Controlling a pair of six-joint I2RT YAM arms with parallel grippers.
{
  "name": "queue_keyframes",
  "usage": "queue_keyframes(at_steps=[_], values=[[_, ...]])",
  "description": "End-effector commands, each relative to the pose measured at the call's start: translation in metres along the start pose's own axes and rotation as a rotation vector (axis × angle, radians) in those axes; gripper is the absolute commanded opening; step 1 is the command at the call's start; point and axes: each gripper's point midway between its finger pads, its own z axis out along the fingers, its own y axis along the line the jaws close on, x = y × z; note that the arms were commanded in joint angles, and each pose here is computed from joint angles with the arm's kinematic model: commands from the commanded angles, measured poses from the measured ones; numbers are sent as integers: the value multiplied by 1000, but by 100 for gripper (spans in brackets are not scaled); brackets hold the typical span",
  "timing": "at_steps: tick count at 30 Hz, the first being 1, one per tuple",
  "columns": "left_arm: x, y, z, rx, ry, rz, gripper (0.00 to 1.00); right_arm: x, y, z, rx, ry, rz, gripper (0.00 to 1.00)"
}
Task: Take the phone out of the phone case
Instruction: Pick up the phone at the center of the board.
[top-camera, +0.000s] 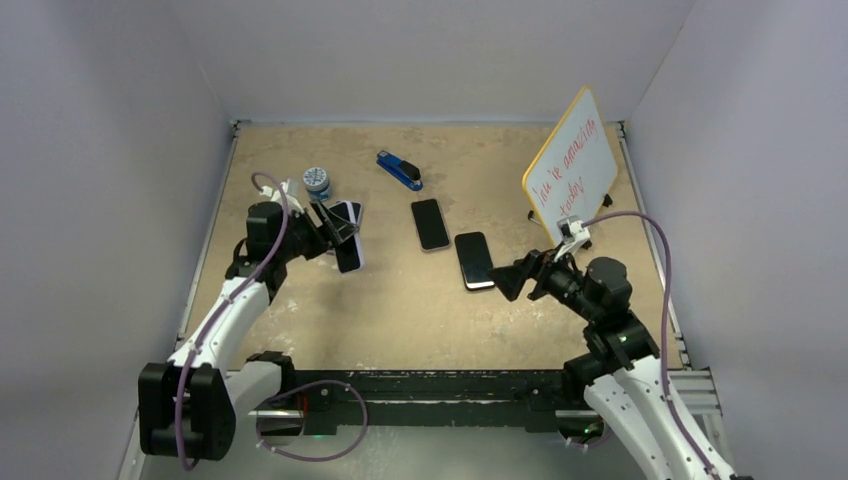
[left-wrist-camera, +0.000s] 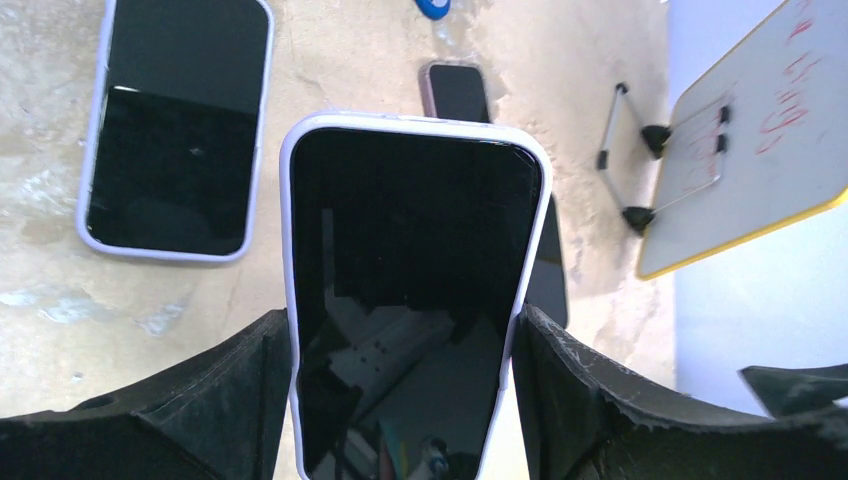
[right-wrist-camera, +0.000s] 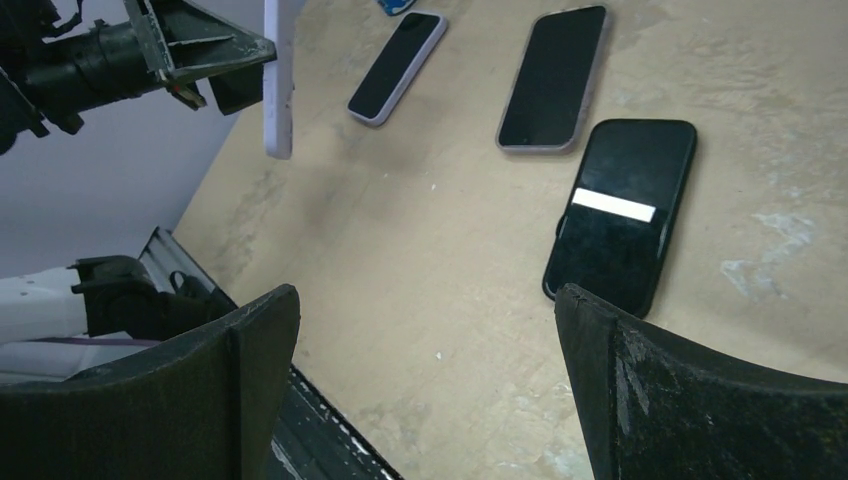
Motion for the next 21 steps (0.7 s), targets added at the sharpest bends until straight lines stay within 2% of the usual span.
queue_keyframes(at_steps=[1,4,9,21], values=[[-25,-34,-11,140,-164,-98,0,-12,25,16,-153,-47,7,98],[-17,-32,-11,152,-170,-151,0,-8,28,31,-163,-53,0,96],[4,-29,-8,146,-94,-218,0,4,51,62,-162,-84,-58,95],[33,-32,-2,176,-70,-268,0,51,111,135,-98,-81,-188,93]])
